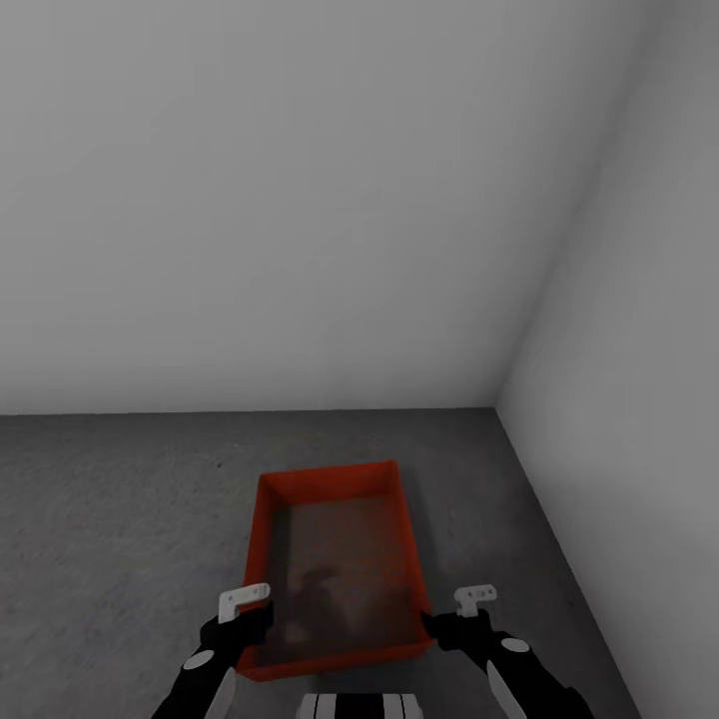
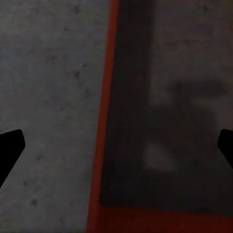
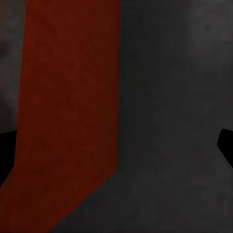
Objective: Move the two storage containers from the living room to the garage. In the garage, place one container on the floor and stack the other container on top of it (either order is fine).
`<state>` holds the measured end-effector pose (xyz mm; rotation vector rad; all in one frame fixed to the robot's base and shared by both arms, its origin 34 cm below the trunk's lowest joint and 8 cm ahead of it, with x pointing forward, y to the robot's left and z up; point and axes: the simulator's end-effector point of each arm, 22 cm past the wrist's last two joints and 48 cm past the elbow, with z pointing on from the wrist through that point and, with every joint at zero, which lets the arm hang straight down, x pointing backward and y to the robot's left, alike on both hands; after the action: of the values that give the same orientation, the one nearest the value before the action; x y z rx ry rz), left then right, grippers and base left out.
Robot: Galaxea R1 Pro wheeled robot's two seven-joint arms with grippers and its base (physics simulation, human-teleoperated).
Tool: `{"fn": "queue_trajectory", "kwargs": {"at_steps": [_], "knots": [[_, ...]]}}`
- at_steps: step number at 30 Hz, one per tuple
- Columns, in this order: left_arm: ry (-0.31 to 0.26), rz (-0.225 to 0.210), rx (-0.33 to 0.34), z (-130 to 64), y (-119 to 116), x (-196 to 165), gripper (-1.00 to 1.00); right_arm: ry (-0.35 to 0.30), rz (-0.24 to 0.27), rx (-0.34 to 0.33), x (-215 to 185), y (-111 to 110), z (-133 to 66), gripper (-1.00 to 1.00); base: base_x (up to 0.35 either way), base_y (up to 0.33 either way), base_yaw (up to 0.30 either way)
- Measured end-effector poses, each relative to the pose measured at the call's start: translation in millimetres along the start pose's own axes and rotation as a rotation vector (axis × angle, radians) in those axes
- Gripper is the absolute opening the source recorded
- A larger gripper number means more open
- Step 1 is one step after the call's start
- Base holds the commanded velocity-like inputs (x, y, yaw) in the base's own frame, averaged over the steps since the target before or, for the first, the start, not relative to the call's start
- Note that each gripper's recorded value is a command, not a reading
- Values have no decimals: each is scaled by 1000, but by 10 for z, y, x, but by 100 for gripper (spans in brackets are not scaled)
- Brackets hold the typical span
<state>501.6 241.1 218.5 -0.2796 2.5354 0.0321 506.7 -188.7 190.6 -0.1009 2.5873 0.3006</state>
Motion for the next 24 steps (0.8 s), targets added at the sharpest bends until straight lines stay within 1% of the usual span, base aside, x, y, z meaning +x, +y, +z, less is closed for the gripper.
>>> {"fn": "queue_trajectory", "kwargs": {"at_steps": [10,24], "knots": [[0,-1,-3,1,13,0,100,0,0,0,-1,0,0,100,0,0,0],[24,2,-5,9,32,106,100,0,1,0,1,-1,0,100,0,0,0]]}}
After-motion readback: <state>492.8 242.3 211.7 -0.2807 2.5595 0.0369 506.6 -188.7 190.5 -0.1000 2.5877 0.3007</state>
